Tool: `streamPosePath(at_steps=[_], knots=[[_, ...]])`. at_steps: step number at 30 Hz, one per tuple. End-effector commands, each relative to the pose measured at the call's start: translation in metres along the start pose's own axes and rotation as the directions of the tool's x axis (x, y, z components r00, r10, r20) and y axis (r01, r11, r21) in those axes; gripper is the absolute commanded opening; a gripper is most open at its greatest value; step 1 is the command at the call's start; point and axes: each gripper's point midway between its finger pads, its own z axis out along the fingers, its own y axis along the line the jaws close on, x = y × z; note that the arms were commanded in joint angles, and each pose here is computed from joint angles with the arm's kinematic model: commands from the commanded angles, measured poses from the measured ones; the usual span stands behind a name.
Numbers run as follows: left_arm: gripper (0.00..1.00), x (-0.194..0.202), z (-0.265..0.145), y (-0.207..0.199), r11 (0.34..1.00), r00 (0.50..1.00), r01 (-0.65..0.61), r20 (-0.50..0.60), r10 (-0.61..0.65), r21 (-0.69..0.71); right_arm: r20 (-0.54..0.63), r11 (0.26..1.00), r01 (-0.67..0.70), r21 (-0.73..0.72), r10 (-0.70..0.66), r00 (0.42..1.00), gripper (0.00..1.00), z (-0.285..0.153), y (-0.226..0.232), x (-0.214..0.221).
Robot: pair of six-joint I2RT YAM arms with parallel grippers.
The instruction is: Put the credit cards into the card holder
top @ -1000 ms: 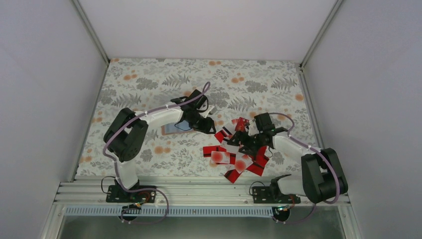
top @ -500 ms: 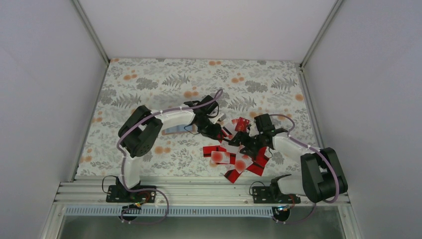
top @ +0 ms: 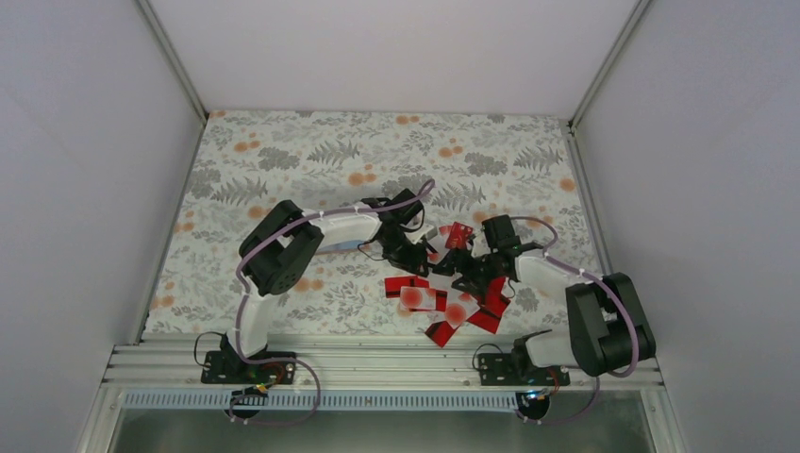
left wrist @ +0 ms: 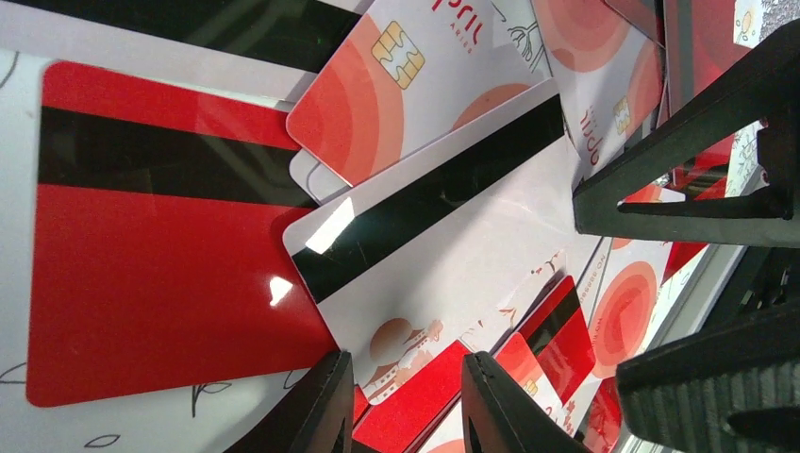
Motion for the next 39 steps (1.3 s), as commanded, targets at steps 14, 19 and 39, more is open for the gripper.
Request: streamPosePath(at_steps=[14, 19, 39], knots=[[0.29, 0.009, 0.020, -0.015, 0.993, 0.998, -0.032, -0.041, 0.037, 0.111, 0.054, 0.984, 0.108, -0.142, -0.101, 0.993, 0.64, -0.009, 0.025, 0.001], [0.28, 0.008, 0.017, -0.021, 0.989, 0.998, -0.043, -0.029, 0.048, 0.141, 0.070, 0.971, 0.144, -0.191, -0.133, 0.989, 0.58, -0.017, 0.038, 0.002], [0.26, 0.003, 0.004, -0.026, 0.972, 0.999, -0.046, 0.008, 0.045, 0.229, 0.148, 0.920, 0.276, -0.280, -0.243, 0.959, 0.44, -0.032, 0.065, -0.001]])
